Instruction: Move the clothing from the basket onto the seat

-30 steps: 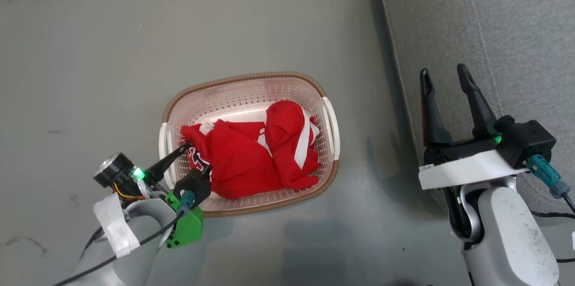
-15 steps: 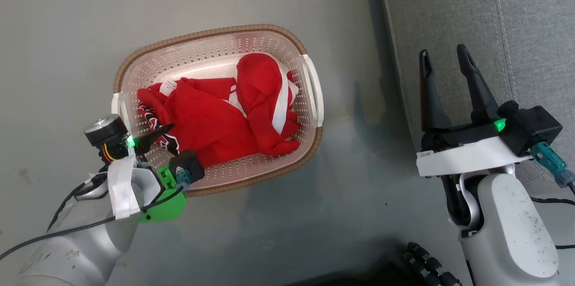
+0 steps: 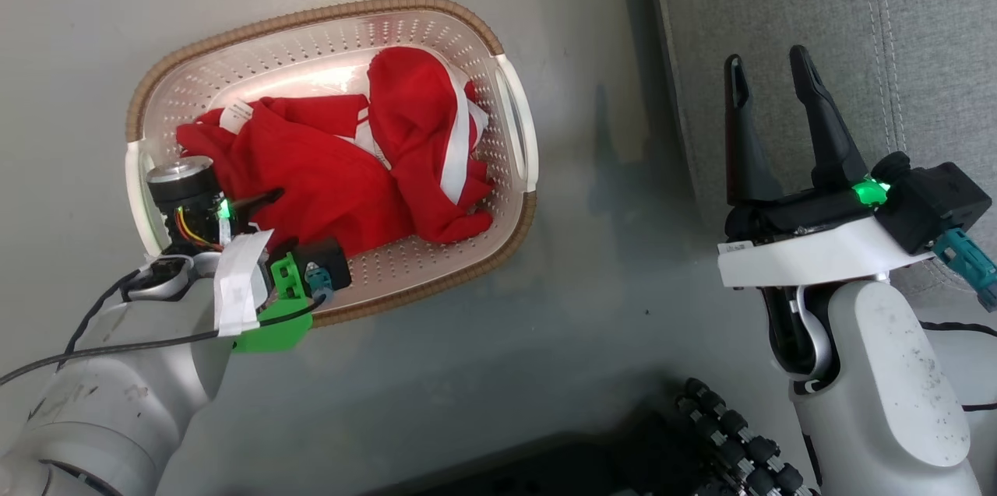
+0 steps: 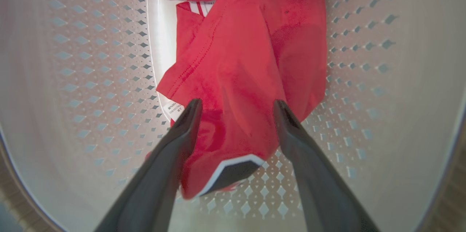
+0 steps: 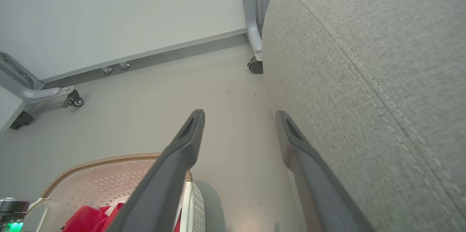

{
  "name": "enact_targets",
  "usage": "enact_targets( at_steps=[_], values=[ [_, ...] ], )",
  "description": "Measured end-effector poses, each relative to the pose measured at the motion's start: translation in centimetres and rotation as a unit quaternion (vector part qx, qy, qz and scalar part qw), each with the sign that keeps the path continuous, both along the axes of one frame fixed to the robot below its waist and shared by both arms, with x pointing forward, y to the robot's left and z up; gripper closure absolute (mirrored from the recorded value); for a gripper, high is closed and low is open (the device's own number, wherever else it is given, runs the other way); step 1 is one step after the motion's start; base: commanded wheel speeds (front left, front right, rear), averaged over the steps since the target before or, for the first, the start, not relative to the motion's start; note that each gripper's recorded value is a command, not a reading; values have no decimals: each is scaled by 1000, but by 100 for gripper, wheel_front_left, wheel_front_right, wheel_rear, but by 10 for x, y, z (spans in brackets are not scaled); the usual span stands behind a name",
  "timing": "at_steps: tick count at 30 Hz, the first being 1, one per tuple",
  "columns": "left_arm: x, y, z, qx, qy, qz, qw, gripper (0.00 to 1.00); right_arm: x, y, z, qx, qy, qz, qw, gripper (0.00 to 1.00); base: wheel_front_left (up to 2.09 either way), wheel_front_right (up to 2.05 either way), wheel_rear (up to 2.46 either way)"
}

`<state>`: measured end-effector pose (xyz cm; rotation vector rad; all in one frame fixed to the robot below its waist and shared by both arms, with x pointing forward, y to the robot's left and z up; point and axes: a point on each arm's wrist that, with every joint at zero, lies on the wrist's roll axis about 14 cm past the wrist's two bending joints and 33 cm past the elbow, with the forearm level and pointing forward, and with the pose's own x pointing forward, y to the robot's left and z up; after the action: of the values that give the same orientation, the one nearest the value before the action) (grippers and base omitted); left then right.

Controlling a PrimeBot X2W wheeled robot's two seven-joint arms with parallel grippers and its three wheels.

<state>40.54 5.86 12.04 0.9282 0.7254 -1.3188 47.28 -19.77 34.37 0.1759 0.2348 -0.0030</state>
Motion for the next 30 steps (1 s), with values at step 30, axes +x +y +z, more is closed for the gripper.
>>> enact_targets(
  at_steps=[30],
  values=[
    [-14, -33, -40, 37, 54, -20, 998, 0, -3, -13, -27, 0, 31, -16, 999, 0, 0, 0, 0]
  ],
)
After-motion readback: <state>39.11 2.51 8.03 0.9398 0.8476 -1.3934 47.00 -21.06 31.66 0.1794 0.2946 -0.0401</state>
